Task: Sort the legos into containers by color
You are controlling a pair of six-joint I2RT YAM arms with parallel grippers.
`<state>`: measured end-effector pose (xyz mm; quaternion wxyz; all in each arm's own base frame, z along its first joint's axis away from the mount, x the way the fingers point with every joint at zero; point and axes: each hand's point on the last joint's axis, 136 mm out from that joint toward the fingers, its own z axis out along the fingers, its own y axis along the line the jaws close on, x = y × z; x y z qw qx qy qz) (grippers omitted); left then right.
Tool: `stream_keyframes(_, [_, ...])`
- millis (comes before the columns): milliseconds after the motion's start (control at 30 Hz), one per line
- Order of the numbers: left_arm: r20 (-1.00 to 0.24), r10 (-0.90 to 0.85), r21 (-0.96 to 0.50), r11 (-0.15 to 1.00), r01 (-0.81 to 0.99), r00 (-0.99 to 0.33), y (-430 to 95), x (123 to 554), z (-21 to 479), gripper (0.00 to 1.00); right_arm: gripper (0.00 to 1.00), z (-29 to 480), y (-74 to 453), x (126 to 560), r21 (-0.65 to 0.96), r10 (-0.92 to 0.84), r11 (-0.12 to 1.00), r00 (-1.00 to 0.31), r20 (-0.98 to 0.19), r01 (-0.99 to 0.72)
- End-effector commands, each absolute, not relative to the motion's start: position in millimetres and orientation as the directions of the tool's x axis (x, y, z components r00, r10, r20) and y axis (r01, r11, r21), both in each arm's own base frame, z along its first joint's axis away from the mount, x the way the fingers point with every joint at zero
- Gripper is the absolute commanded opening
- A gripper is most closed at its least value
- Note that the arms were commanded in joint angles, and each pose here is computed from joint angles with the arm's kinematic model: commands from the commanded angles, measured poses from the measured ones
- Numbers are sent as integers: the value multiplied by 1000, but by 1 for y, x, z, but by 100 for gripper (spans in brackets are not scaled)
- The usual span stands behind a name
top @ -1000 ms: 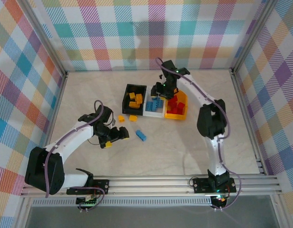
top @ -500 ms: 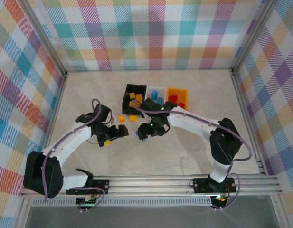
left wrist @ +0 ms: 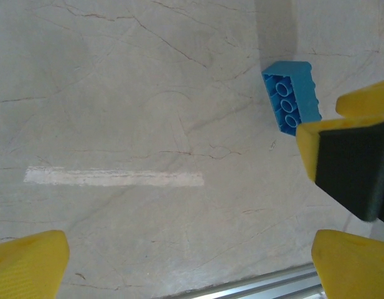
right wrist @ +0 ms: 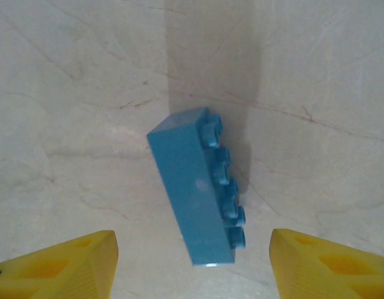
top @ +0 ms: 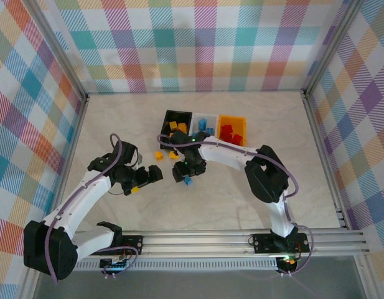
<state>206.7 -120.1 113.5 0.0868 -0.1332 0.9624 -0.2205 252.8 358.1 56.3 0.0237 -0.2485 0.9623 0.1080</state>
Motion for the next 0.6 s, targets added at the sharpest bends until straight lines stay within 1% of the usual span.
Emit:
stream_keyframes(0, [-88,-316,-436,865,-249,-945,-113,201,111,100,65,46,351,257,135,-502,852,-863,-59,-506])
stream_keyframes(100, [-83,-314,-437,864,-249,-946,-114,201,111,100,64,39,354,260,125,-502,855,-864,-46,-503])
stream_keyframes(200, [-80,-313,-438,864,-249,-946,-114,202,110,100,59,32,358,262,127,-499,857,-866,-34,-499])
stream_keyframes(300, [-79,-310,-434,866,-247,-948,-113,202,110,100,49,29,359,264,122,-493,862,-870,-27,-492])
stream_keyframes(400, [-82,-308,-431,868,-245,-948,-113,203,111,100,36,29,358,265,113,-488,866,-872,-28,-488])
stream_keyframes(567, [-82,-313,-429,868,-250,-946,-112,202,110,100,23,46,353,265,101,-485,867,-873,-52,-487])
